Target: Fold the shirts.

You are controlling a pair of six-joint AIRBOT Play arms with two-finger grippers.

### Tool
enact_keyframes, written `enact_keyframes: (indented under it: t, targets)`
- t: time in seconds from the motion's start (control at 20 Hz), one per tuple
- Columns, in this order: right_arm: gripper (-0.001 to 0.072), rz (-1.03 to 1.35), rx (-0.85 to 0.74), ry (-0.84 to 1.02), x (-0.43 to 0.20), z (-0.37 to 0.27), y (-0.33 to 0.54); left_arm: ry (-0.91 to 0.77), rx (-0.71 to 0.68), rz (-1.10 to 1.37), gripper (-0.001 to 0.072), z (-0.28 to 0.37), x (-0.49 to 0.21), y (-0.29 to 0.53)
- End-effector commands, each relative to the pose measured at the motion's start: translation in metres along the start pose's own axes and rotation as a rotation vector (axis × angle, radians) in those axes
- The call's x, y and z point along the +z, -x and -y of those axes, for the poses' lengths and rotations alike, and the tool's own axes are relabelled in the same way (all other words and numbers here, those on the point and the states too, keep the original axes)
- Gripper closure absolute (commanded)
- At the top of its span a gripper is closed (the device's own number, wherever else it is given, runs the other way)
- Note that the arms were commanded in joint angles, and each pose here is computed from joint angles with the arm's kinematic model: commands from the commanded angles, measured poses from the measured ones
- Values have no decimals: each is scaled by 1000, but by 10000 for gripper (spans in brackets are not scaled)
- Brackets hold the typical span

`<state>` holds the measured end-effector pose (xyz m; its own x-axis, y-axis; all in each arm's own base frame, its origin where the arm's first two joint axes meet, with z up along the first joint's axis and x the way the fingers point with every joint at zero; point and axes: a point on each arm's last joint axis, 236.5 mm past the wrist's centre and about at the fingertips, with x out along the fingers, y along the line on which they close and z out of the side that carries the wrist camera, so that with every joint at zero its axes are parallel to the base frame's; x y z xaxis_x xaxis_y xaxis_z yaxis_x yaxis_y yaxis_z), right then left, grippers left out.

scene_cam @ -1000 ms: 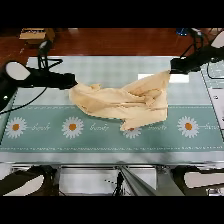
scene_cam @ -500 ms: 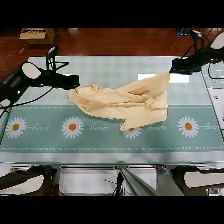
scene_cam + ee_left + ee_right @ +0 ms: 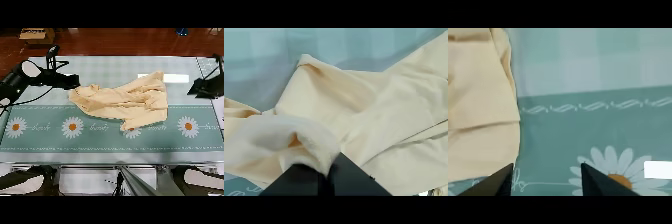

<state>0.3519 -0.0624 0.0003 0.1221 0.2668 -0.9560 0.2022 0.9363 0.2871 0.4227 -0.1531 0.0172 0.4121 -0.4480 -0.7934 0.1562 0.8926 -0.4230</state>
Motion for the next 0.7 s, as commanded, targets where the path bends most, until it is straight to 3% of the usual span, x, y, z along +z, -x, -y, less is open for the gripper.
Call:
enact_keyframes:
  t: [0.0,0.25,0.65]
  targets:
    - [231,-80,168,-80,-49,-13,-50,0,-1,-11,682,0,-2,0]
    - [223,-35,337,-236,-60,-41,-92,0,-1,-11,683,0,-2,0]
    - [250,-7,314,-234,-64,-56,-119,0,-1,-10,683,0,-2,0]
